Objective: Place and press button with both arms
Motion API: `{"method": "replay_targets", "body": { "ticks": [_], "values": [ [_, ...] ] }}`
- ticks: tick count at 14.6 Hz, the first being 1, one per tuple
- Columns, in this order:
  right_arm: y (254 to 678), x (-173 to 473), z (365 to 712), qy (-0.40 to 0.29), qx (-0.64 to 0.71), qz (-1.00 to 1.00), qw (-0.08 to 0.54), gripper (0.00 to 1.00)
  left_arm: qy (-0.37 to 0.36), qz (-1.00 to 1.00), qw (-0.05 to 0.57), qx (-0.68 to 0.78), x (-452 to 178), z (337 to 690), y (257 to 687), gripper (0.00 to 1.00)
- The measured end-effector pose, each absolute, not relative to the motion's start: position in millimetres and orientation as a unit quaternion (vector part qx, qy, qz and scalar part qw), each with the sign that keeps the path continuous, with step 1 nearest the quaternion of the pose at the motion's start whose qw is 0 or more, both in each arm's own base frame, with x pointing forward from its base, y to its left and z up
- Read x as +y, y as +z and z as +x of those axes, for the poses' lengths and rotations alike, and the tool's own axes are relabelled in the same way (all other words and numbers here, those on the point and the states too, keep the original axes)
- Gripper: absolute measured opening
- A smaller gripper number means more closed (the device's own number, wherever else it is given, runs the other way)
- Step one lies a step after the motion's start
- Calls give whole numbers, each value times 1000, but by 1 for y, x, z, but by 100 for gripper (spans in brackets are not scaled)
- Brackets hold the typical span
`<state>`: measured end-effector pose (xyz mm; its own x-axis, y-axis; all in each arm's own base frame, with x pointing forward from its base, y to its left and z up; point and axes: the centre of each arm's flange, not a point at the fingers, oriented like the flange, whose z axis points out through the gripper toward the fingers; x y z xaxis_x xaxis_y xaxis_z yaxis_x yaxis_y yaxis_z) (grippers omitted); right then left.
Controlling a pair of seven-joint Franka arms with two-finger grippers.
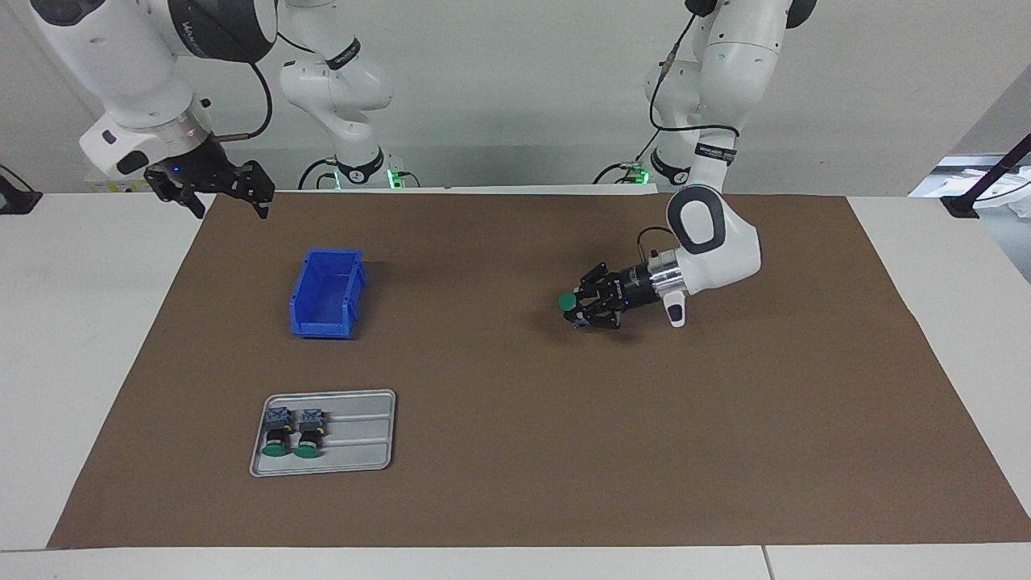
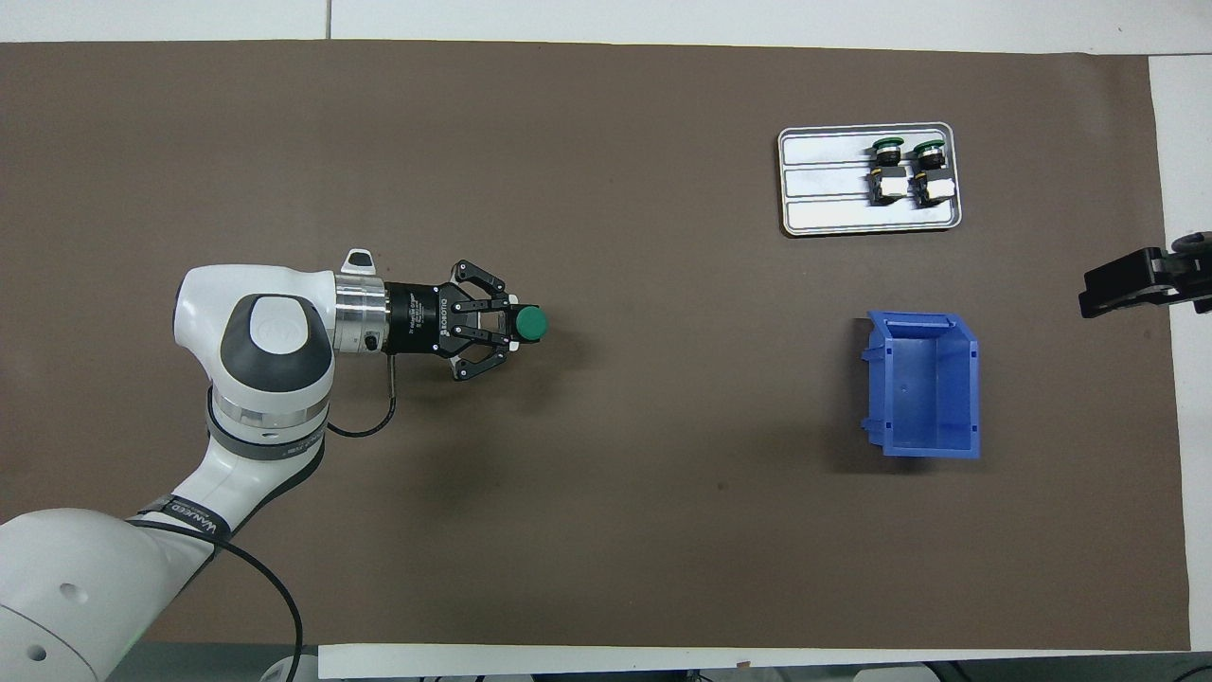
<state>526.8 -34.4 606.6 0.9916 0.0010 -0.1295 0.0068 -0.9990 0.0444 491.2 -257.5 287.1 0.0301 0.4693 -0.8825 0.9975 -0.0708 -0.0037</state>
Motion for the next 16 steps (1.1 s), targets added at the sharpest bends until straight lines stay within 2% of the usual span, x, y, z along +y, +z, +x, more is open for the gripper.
{"method": "replay_targets", "body": {
  "ticks": [11,16],
  "values": [
    [607,-34,527,-65,2,998,22,99,-417,592,407,556,-253,483,256,33],
    [607,-34,527,-65,2,998,22,99,-423,579,412,563,-253,482,246,33]
  ]
}}
